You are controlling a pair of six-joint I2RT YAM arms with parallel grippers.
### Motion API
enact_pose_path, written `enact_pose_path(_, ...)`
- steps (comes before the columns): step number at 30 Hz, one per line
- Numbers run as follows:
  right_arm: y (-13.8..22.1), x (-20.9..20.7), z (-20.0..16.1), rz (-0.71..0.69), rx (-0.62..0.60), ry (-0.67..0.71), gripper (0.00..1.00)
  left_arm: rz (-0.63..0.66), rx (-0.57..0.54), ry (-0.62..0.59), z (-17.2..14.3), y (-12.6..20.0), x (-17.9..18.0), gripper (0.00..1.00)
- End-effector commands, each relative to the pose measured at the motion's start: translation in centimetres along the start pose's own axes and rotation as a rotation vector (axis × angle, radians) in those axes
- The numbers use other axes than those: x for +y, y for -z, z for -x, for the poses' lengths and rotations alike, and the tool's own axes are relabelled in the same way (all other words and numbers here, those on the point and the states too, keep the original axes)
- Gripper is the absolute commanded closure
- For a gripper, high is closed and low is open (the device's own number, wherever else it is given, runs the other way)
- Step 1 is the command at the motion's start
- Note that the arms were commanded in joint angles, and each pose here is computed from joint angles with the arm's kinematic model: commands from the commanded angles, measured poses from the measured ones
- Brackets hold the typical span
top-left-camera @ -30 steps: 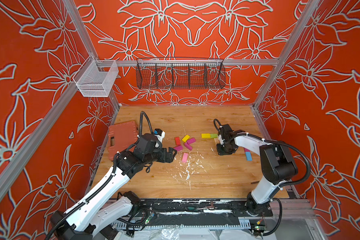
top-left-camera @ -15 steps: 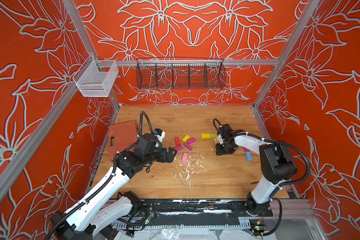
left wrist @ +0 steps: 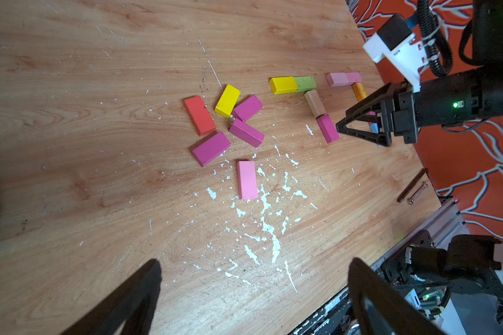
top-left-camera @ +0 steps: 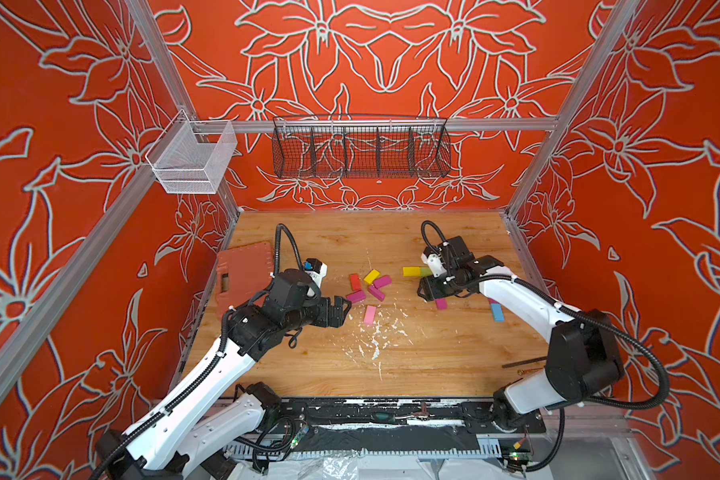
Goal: Assemble the number 7 with building blocks
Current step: Pick up the building block from the center of the board.
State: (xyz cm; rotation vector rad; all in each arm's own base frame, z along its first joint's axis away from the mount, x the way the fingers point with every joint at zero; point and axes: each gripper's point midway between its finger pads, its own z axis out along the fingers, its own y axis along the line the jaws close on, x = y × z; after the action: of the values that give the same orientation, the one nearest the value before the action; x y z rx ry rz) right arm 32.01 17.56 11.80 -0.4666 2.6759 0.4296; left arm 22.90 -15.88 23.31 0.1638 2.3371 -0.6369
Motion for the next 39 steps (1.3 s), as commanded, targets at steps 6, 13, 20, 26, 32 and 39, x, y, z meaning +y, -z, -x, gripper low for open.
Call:
enact_pose_path(6, -3.9, 6.1, 3.6, 0.095, 0.006, 0.162, 0.40, 0.030, 0.032, -0.004, -1.6, 2.6, 0.8, 0.02)
enact_pose_path(13, -7.8, 8.8, 4.0, 0.071, 0.073, 0.229, 0.44, 0.051, 0.029, -0.007, -2.5, 3.6, 1.4, 0.03)
enact_pose_path(20, -10.9, 8.5, 3.4, -0.020, 0.115, 0.229, 0.48, 0.048, -0.005, -0.014, -2.4, 4.3, 1.5, 0.03)
enact_pose_path(26, -11.8, 7.5, 3.5, -0.088, 0.108, 0.221, 0.52, 0.046, -0.005, -0.014, -2.4, 4.2, 1.5, 0.03)
enact_pose_path(32, -12.1, 7.3, 3.6, -0.099, 0.101, 0.217, 0.63, 0.049, -0.007, -0.016, -2.4, 4.2, 1.6, 0.03)
enact_pose_path(39, -11.2, 7.4, 3.4, -0.083, 0.095, 0.205, 0.78, 0.047, -0.002, -0.014, -2.4, 3.9, 1.5, 0.03)
